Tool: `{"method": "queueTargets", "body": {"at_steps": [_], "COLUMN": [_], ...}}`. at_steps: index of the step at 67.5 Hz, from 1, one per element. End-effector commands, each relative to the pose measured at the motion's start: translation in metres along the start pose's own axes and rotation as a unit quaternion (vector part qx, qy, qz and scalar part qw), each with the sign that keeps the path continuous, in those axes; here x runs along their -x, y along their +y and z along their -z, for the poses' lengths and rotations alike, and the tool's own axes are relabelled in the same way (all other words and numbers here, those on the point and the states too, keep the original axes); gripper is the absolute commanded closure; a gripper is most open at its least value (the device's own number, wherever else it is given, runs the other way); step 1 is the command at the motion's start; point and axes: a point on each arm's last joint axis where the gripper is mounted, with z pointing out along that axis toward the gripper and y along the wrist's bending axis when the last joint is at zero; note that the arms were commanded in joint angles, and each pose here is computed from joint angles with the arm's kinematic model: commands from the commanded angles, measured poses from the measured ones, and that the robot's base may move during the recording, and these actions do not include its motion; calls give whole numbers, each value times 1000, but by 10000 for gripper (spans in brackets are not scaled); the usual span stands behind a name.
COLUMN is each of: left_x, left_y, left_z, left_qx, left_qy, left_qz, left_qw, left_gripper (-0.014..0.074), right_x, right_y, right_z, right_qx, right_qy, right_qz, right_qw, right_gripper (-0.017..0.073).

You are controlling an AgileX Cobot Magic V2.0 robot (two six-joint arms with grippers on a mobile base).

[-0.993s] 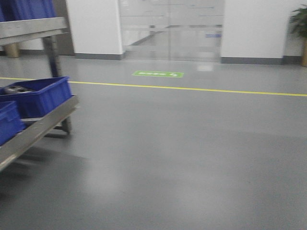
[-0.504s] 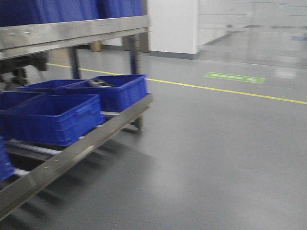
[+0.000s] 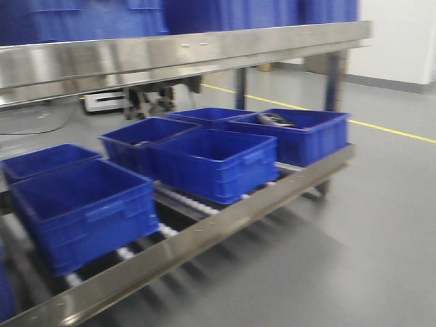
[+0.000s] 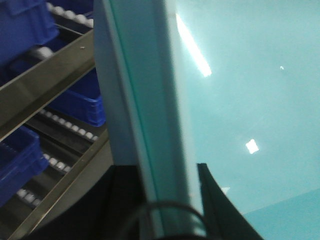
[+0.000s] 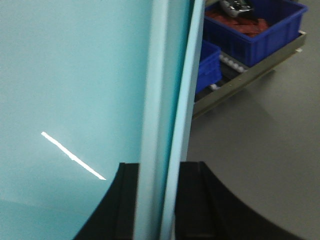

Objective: Move two blue bins to right shelf middle
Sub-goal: 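Turn toward the shelf rack of blue bins and approach it, then drive up close to the rack, holding the bins above the middle shelf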

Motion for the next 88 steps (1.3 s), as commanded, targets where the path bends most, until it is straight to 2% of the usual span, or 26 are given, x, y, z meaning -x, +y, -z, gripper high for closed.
{"method": "queueTargets", "body": {"at_steps": [1, 88], "left_x": [12, 12], "left_y": [-12, -12], "left_z": [14, 14], "left_qx": [-42, -42], "left_qy": [-52, -52], "left_qz": [9, 9], "left_qw": [998, 998], "left_gripper": [704, 704], "right_x": [12, 12], "right_y": [6, 6], "right_z": [11, 11], "right_qx": [21, 21], "right_qy": [-59, -59], "right_qz": [0, 0], "right_qw": [998, 998], "right_gripper": [713, 713]}}
